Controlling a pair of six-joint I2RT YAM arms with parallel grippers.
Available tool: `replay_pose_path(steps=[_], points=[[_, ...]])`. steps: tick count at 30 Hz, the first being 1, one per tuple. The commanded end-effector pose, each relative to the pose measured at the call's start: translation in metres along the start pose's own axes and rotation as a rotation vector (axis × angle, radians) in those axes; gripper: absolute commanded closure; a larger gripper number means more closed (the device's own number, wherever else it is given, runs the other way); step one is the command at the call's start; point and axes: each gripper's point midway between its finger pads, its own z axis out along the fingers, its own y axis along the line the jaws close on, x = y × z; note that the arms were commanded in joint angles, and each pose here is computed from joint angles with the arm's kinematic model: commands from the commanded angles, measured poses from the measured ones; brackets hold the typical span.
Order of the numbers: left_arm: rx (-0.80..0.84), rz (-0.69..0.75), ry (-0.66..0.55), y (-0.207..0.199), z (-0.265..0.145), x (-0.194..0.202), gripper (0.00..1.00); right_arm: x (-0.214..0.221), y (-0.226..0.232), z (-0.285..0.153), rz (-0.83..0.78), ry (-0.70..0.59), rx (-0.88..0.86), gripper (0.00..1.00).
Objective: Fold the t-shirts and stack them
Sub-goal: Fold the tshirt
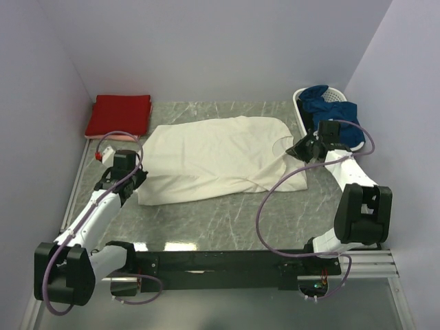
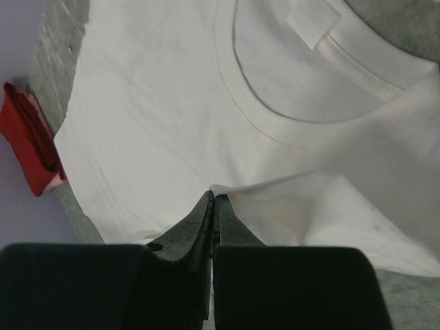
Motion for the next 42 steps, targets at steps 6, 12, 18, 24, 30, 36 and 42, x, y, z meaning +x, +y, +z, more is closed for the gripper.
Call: replay_pose_path(steps=[6,12,18,24,30,36,42], points=[[-0.004,-0.017,-0.006,0.004,0.015,-0.008,1.0,-0.039,0.045,0.002,-0.075,-0.072,-0.098,1.0],[-0.014,-0.027,-0.013,0.006,0.02,-0.013,1.0,-0.041,0.046,0.012,-0.076,-0.057,-0.098,1.0],[-0.014,-0.019,0.003,0.002,0.033,-0.017,1.0,-0.038,0.039,0.023,-0.071,-0.04,-0.079,1.0],[-0.01,-0.026,0.013,-0.001,0.043,-0.02,0.97,-0.046,0.047,0.026,-0.091,-0.037,-0.087,0.77],[0.034,-0.034,-0.021,-0.01,0.033,-0.044,0.5,-0.045,0.05,0.015,-0.108,-0.052,-0.086,0.54],[0.041,-0.074,-0.037,0.007,0.002,-0.035,0.44,-0.015,0.013,-0.009,-0.065,-0.103,-0.025,0.53],[0.086,-0.159,-0.002,0.034,-0.017,0.002,0.44,0.03,-0.052,-0.021,-0.041,-0.098,0.12,0.55]])
